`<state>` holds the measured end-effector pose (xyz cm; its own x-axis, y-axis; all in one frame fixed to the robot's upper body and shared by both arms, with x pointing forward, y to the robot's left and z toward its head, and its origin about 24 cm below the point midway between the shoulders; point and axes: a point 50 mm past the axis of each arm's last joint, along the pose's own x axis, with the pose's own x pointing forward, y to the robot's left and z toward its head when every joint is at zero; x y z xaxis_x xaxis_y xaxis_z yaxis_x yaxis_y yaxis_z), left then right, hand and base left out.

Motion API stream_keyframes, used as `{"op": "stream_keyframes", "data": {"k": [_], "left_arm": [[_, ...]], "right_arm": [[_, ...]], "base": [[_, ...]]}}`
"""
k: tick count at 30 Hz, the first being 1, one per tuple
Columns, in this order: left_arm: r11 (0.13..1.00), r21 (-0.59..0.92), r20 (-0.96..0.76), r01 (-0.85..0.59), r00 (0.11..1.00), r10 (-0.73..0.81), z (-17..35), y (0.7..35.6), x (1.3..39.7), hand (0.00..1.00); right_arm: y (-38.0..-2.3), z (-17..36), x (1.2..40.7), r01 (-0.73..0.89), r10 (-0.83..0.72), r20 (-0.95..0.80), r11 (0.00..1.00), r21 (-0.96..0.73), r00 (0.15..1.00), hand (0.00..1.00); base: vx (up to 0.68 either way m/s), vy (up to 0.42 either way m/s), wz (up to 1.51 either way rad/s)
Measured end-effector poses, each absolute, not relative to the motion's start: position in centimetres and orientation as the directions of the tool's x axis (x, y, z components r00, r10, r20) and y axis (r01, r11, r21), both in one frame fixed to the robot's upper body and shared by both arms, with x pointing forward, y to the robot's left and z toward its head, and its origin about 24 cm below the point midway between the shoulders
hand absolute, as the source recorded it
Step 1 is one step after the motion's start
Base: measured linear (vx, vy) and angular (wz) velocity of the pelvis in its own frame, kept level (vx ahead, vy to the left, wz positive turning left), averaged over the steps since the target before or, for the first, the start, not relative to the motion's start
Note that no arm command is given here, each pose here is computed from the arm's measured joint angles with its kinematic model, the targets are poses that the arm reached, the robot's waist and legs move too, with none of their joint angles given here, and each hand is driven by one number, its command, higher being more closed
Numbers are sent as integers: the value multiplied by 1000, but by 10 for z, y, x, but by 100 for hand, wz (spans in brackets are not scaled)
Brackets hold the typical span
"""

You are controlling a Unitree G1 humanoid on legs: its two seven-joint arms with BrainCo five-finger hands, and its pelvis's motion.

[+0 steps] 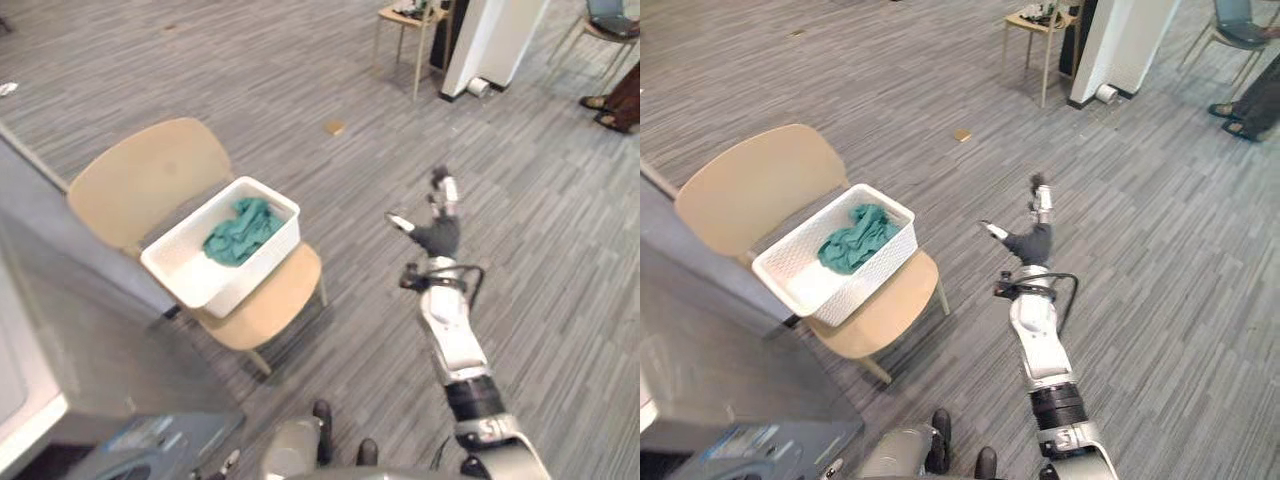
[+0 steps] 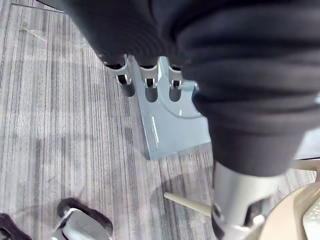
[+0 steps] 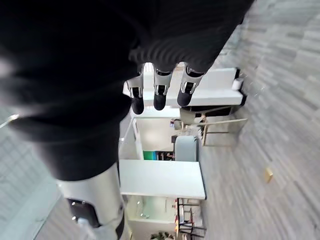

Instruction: Pick up the laundry basket with both hands and put the clothes into the washing machine.

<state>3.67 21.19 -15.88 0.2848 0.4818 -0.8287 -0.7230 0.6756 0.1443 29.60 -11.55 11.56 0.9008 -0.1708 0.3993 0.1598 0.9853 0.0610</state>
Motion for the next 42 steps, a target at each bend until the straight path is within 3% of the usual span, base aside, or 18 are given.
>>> {"op": "stream_keyframes", "data": {"k": [5, 11, 18, 21, 30, 36, 42], "left_arm": [[758, 161, -804, -632, 361, 472, -155, 217, 57, 0], [797, 138, -739, -588, 475, 479, -144, 225, 95, 0], [799, 216, -747, -561, 432, 505, -146, 239, 76, 0], [798, 164, -784, -580, 415, 462, -153, 217, 74, 0], [791, 146, -783, -595, 418, 460, -153, 217, 76, 0], [832, 166, -784, -529, 442, 437, -152, 223, 77, 0], [842, 155, -787, -517, 451, 422, -151, 224, 77, 0]], "right_arm": [[-93, 114, 289, 90, -119, 393, 992, 94, 912, 0], [-98, 115, 289, 63, -79, 416, 997, 53, 906, 0], [-88, 108, 292, 10, 17, 390, 998, -69, 921, 0], [-109, 93, 306, 14, 47, 317, 982, -189, 947, 0], [-174, 111, 342, 164, -35, 296, 891, -424, 955, 0], [-173, 73, 354, 83, -38, 92, 826, -557, 995, 0], [-199, 34, 350, 35, -144, -125, 781, -623, 982, 0]], "base": [[279, 82, 15], [254, -83, 80], [198, -381, 94], [111, -389, 137], [42, -124, 127], [58, 101, 26], [42, 129, 20]]}}
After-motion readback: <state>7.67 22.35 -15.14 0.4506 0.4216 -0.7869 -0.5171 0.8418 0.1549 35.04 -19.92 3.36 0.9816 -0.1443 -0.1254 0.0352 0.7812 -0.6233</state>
